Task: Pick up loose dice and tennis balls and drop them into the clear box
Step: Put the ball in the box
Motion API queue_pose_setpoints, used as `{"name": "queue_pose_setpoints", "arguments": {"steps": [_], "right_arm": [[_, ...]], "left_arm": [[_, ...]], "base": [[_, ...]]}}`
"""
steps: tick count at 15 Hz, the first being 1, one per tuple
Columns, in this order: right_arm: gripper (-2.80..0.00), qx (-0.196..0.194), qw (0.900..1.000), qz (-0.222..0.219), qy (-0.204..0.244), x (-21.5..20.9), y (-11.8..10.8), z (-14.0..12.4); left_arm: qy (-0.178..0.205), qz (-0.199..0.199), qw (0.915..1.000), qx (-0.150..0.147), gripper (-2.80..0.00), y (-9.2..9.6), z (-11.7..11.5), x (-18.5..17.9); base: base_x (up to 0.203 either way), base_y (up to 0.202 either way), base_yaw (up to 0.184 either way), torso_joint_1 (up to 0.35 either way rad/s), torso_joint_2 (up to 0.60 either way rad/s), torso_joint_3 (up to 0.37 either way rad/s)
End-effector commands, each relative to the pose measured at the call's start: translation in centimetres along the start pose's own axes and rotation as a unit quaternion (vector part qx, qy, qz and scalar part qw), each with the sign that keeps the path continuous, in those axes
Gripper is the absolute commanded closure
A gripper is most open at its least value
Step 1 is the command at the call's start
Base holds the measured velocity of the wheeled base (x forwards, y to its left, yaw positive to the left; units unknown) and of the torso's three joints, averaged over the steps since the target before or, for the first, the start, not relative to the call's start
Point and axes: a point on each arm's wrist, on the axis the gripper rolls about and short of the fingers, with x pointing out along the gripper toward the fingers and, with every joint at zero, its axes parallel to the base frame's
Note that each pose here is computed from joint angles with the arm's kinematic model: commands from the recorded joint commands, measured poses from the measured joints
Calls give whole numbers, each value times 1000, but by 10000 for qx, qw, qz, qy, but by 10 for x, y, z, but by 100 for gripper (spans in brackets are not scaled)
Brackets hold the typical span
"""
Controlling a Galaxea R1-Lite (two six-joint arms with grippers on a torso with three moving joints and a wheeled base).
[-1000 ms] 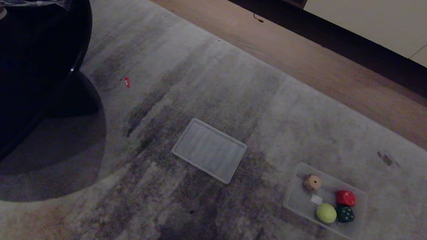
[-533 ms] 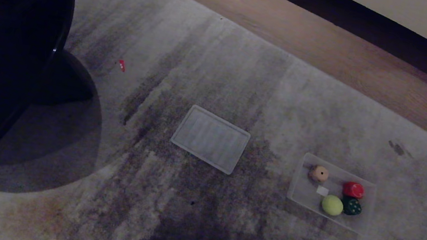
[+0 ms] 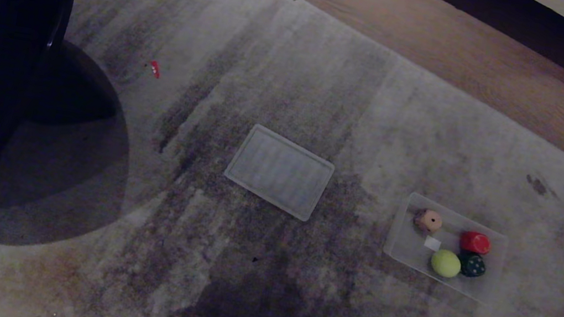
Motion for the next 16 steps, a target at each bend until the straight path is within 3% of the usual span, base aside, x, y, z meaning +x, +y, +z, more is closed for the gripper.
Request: {"name": "queue_pose_setpoints", "arguments": {"steps": [1, 8, 16], "right_arm": [[0, 2, 10000, -2, 6, 0, 0, 0], [0, 2, 10000, -1, -1, 0, 0, 0], [0, 2, 10000, -1, -1, 0, 0, 0]], "left_arm": [[13, 10, 10000, -9, 0, 0, 0, 0], [21, 26, 10000, -25, 0, 0, -1, 0], [13, 33, 10000, -40, 0, 0, 0, 0]], "base": [[0, 0, 0, 0, 0, 0], [2, 6, -116, 4, 2, -1], [0, 0, -7, 1, 2, -51]]}}
